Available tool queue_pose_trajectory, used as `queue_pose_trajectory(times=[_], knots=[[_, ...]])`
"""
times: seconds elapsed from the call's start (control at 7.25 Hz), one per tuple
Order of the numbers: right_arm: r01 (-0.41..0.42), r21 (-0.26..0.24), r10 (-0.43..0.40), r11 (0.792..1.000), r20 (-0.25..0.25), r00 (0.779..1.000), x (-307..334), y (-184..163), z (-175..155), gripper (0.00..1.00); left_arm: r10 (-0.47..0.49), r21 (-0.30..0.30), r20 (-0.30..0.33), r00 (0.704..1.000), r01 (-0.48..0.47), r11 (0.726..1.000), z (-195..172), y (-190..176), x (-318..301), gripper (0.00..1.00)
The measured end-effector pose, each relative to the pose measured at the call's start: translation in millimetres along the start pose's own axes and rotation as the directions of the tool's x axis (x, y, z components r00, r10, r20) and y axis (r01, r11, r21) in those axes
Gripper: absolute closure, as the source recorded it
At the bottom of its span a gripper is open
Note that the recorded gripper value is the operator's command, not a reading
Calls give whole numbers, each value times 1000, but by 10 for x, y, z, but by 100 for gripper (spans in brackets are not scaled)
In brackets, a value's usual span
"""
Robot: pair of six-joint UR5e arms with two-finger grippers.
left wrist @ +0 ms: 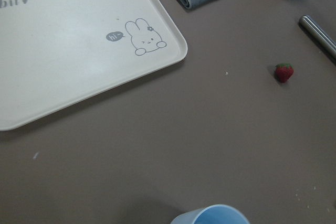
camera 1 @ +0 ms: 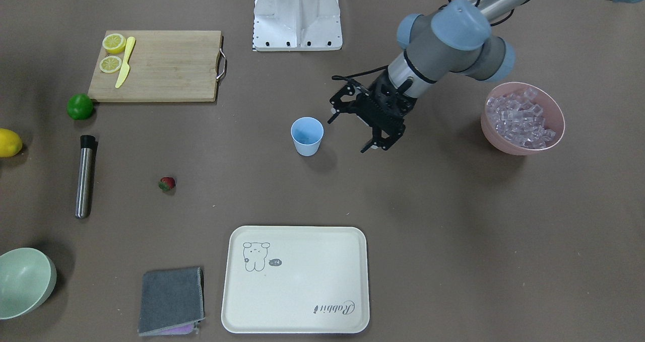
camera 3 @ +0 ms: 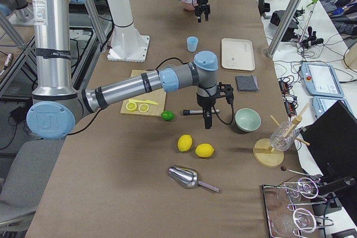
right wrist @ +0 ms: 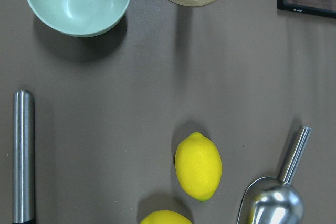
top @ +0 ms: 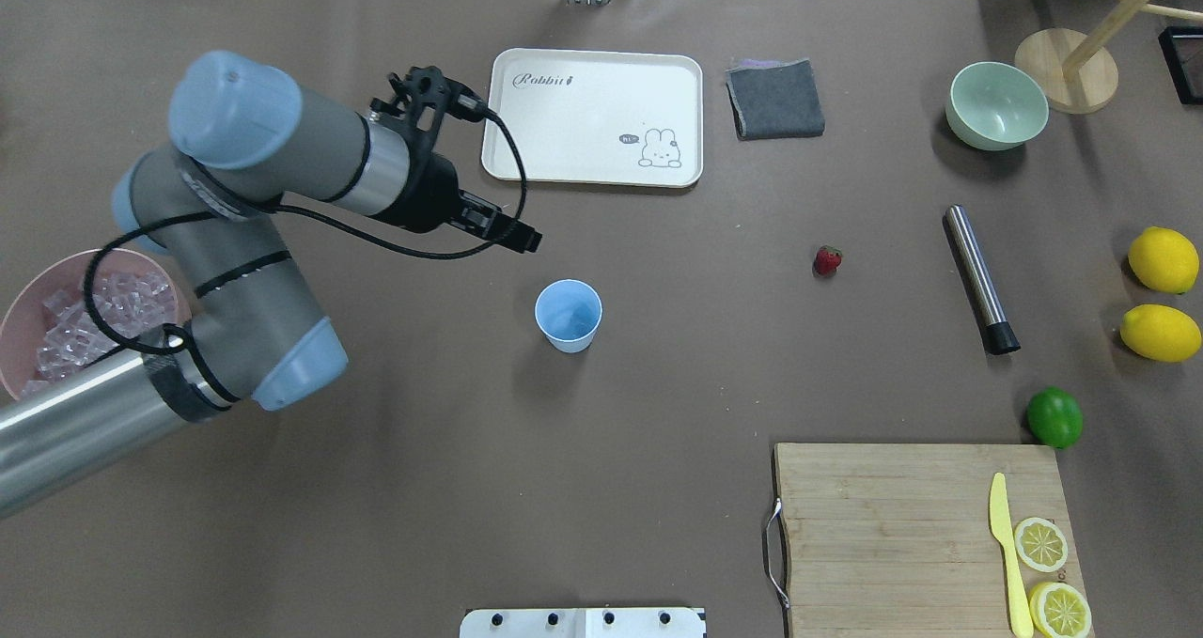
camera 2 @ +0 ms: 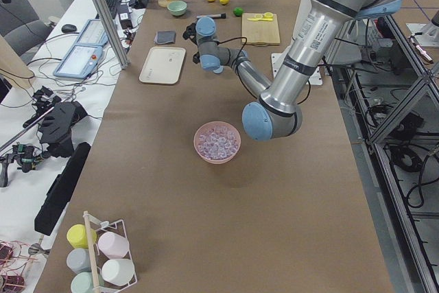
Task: Mash ice and strawberries in cup
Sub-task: 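Move the empty left gripper back over the pink ice bowl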
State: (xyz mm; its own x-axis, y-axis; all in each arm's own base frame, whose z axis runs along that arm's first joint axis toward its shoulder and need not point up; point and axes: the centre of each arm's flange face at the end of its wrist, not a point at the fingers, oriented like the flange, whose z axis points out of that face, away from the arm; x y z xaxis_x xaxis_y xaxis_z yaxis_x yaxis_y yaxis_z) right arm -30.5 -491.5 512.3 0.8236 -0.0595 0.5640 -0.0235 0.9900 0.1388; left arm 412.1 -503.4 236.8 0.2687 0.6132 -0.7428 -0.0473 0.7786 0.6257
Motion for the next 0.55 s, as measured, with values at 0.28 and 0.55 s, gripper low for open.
queue_pose_trajectory(times=[0.28, 0.55], knots=[[-1, -2, 1, 1000, 2, 1000, -2, 2, 0, 0, 86, -45, 9, 996, -86, 995, -387, 187, -624, 6], [-3, -5, 3, 1000, 1, 1000, 3, 3, 8, 0, 178, -87, 29, 984, -175, 981, -661, 505, -1182, 6]])
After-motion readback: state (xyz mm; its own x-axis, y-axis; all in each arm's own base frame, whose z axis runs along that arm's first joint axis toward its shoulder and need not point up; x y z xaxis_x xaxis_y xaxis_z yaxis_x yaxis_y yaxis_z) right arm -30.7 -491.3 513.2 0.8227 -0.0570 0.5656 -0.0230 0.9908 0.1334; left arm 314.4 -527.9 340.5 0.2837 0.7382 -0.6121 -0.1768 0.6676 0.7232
